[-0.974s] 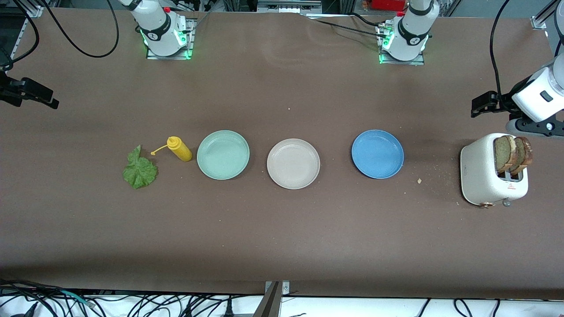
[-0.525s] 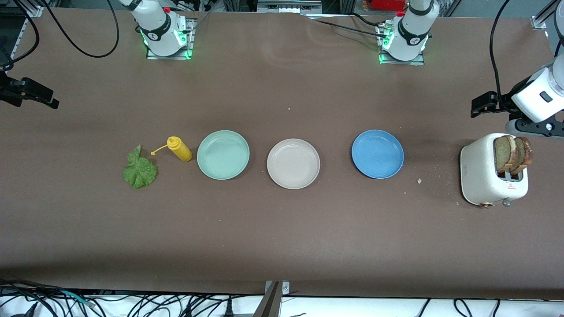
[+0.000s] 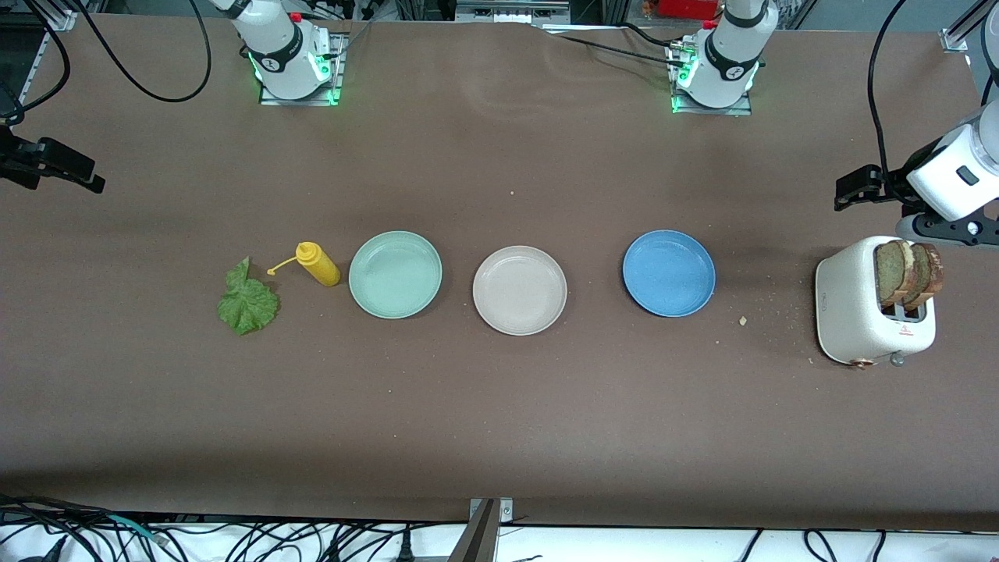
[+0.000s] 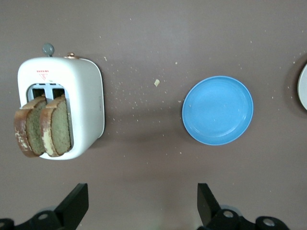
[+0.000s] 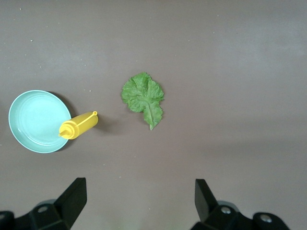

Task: Make sandwich in beige plate with both arms
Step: 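Move the left gripper over the toaster and lower onto a bread slice, then grasp the bread slice with the left gripper and lift it out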

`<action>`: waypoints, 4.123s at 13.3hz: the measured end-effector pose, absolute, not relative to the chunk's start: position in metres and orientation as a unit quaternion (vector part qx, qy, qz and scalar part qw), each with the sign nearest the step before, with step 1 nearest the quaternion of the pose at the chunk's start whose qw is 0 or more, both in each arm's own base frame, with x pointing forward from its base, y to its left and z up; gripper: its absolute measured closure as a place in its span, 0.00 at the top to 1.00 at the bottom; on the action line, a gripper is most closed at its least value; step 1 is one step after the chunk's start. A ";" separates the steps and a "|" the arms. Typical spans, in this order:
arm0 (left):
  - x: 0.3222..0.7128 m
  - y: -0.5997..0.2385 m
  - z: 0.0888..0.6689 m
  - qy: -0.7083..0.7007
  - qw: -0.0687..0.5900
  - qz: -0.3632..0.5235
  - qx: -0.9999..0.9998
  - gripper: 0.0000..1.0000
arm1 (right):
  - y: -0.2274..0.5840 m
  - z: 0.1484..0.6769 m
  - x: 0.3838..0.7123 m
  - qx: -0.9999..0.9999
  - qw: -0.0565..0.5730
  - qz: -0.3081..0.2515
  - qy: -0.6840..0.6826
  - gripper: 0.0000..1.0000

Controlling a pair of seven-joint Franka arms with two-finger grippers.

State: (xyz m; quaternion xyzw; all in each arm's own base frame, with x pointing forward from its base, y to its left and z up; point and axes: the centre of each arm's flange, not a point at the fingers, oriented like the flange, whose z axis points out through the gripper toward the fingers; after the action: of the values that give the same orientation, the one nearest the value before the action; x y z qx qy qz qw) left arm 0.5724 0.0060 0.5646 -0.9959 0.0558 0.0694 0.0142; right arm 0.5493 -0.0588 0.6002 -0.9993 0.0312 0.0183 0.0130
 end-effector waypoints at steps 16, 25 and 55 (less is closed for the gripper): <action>0.605 0.155 0.429 0.028 0.005 0.054 -0.998 1.00 | -0.058 0.600 0.549 -0.999 0.013 0.018 0.031 1.00; 0.585 0.171 0.374 0.015 0.000 0.065 -0.998 1.00 | -0.058 0.600 0.549 -0.999 0.013 0.018 0.031 1.00; 0.600 0.086 0.467 0.093 -0.165 0.121 -0.974 0.09 | -0.059 0.601 0.549 -0.999 0.013 0.019 0.031 1.00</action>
State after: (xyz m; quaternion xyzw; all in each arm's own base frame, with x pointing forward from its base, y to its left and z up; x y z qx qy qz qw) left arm 0.6002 0.0858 0.4665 -0.9743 0.0932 0.1215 -0.1652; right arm 0.5491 -0.0590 0.6005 -0.9992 0.0314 0.0185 0.0131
